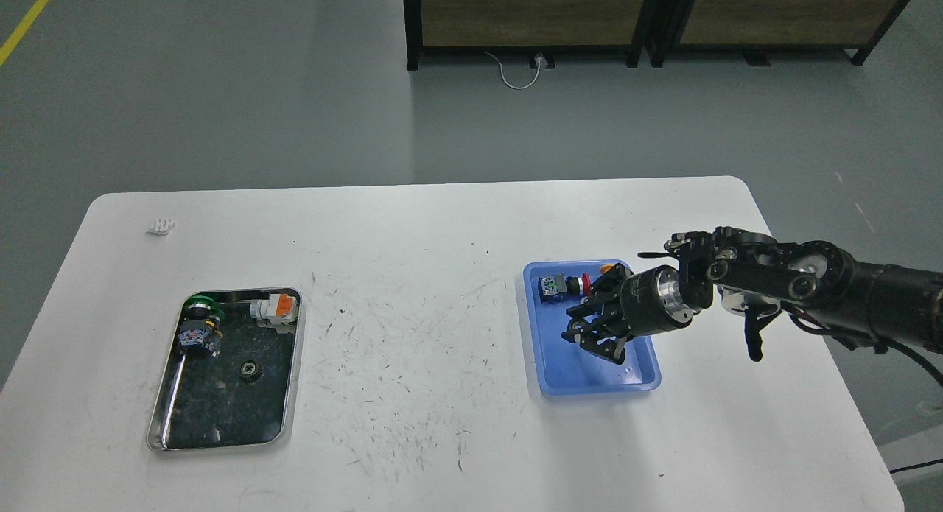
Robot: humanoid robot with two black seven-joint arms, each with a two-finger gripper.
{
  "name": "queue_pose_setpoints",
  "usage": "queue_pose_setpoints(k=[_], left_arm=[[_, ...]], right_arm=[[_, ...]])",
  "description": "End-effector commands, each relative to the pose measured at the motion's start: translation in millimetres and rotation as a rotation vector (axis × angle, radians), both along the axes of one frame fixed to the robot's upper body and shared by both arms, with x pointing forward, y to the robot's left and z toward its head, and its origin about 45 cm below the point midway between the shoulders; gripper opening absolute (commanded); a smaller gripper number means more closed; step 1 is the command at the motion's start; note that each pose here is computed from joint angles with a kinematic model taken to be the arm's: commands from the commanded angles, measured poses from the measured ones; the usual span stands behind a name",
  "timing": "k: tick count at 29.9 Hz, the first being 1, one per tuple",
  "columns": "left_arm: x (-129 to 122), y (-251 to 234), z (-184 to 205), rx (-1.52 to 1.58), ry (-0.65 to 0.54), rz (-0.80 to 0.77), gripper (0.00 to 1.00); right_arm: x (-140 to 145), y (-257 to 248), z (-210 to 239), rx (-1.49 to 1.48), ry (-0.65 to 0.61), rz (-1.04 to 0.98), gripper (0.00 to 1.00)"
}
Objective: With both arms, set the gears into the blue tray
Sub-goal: 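Place the black gear into the blue tray with the right gripper, then open the right gripper and raise it away from the blue tray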
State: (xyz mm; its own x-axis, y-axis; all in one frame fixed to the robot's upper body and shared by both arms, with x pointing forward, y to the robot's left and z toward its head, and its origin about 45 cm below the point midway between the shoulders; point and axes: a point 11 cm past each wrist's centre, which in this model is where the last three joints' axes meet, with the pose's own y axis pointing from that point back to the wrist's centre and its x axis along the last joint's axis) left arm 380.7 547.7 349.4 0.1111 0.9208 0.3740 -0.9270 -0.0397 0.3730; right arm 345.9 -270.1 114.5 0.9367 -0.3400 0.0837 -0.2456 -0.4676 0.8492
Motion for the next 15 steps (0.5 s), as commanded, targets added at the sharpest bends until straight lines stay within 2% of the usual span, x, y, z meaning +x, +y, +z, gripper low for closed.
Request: queue_pose_setpoints(k=[1, 7, 9, 11, 13, 15], left_arm=[[0.7, -0.8, 0.7, 0.0, -0.001, -0.002, 0.98], [0.7, -0.3, 1.0, 0.001, -0.003, -0.001, 0.98], [0.2, 0.3, 1.2, 0.002, -0.001, 0.001, 0.98], [0.7, -0.5, 1.0, -0.001, -0.002, -0.002, 0.98], [0.7, -0.9, 0.7, -0.002, -0.001, -0.002, 0.99], [1.0, -1.2, 1.4, -0.002, -0.004, -0.003, 0.99]], right_arm=[[-13.2, -25.9, -8.6, -0.033, 0.025, -0.027, 0.21], [-29.0, -37.1, -23.9, -0.051, 0.06, -0.039, 0.25], [-29.1, -37.3, -25.8, -0.056, 0.054, -0.043, 0.39], [-27.2, -39.1, -26.5, -0.063, 0.04, -0.055, 0.61], [-23.2, -38.4, -25.3, -0.063, 0.014, -0.069, 0.78], [-17.9, -37.3, -21.4, -0.051, -0.007, -0.085, 0.83]])
